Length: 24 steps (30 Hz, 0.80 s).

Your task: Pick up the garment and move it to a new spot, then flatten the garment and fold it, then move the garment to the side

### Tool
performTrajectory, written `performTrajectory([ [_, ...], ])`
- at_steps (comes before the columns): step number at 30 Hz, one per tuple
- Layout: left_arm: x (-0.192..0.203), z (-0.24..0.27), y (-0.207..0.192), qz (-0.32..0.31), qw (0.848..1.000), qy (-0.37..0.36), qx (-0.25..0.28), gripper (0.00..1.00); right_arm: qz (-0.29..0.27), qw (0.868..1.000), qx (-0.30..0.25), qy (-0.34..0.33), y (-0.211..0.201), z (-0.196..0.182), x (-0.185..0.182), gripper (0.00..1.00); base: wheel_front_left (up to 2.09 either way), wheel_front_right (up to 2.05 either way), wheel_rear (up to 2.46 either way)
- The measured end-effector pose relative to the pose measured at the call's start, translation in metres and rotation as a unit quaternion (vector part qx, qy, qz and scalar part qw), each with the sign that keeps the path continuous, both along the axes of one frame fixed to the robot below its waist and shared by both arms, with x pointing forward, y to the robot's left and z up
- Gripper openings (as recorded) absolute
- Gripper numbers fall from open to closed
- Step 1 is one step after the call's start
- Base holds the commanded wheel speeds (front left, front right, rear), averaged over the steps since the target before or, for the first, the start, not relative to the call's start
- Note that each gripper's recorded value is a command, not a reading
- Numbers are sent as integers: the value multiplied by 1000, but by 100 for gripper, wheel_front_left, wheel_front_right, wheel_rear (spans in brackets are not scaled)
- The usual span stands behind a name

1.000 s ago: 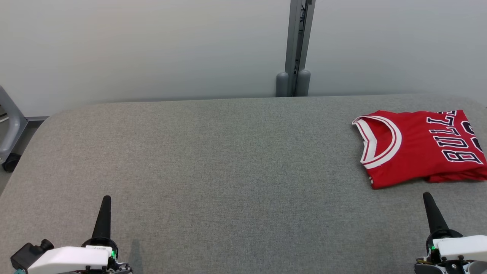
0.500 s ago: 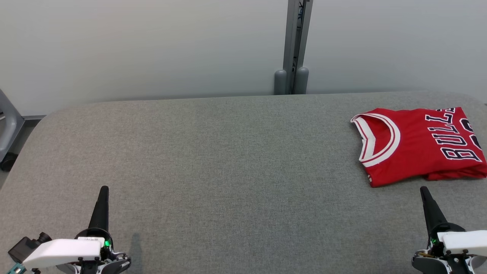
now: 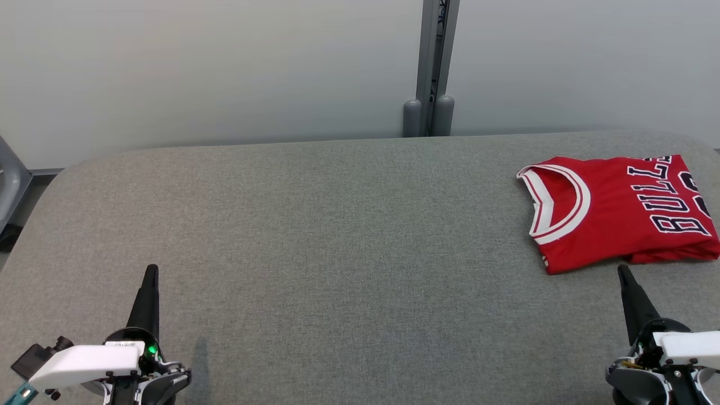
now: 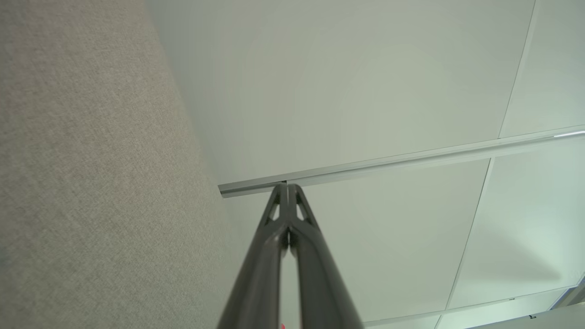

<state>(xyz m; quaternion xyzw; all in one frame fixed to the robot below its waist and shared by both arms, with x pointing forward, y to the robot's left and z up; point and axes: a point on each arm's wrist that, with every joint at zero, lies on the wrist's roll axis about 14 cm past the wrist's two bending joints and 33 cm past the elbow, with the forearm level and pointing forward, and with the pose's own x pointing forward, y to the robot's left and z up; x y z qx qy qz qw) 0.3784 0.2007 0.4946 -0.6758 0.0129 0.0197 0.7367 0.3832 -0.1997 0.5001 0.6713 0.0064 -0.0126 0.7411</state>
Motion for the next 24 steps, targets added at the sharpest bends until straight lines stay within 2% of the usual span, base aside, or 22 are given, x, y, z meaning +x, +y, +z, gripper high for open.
performTrajectory([
  [14, 9, 9, -2, -6, 999, -16, -45, 0, 5, 999, 51, -10, 1, 5, 5, 0, 0, 0, 0],
  [24, 10, 10, -2, -6, 999, -18, -46, 0, 5, 999, 53, -11, 1, 6, 5, 0, 0, 0, 0],
])
